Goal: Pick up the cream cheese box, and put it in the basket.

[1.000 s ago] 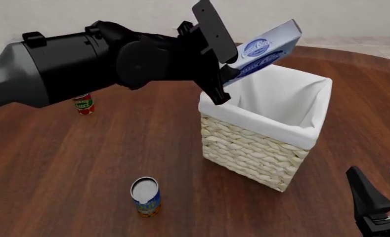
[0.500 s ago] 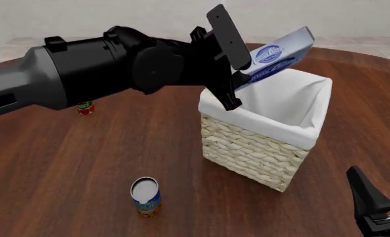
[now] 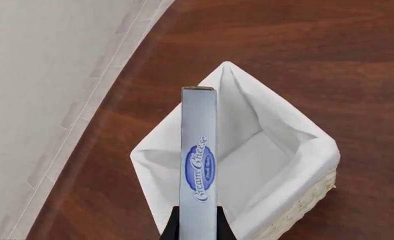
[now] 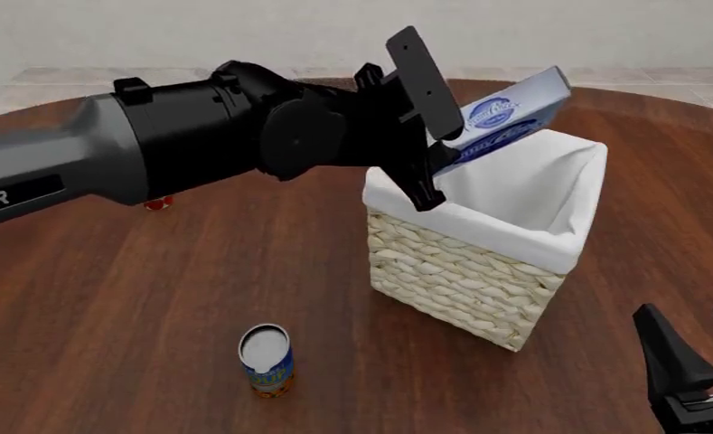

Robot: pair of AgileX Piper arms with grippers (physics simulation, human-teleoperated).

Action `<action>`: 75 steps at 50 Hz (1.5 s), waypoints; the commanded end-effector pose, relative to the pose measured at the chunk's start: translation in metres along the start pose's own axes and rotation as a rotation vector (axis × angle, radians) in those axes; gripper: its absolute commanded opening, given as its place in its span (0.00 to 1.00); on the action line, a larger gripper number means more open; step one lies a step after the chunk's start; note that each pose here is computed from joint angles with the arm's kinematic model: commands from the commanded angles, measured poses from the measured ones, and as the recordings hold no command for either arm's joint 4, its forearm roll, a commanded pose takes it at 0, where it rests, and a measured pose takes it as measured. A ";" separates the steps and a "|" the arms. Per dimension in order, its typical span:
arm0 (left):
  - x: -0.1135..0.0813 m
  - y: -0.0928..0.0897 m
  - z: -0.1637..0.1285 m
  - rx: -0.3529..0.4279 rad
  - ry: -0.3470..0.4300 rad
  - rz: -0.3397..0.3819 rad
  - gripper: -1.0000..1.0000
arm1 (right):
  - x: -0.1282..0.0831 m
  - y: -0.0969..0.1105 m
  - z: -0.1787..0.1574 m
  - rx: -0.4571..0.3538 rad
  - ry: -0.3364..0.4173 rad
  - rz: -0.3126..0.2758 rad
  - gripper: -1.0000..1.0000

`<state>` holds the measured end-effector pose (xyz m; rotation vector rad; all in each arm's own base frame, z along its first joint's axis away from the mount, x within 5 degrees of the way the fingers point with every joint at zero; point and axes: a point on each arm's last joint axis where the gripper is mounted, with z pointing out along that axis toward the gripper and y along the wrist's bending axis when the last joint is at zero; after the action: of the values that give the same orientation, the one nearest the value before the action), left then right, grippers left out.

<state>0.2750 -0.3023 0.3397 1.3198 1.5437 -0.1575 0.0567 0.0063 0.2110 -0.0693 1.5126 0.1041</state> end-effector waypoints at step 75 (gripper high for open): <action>0.005 0.004 0.031 -0.018 -0.005 -0.039 1.00 | 0.000 0.000 -0.001 0.001 -0.001 0.010 1.00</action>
<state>0.2940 -0.3185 0.3216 1.2858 1.5695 -0.1755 0.0565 0.0062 0.2109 -0.0612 1.5127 0.1110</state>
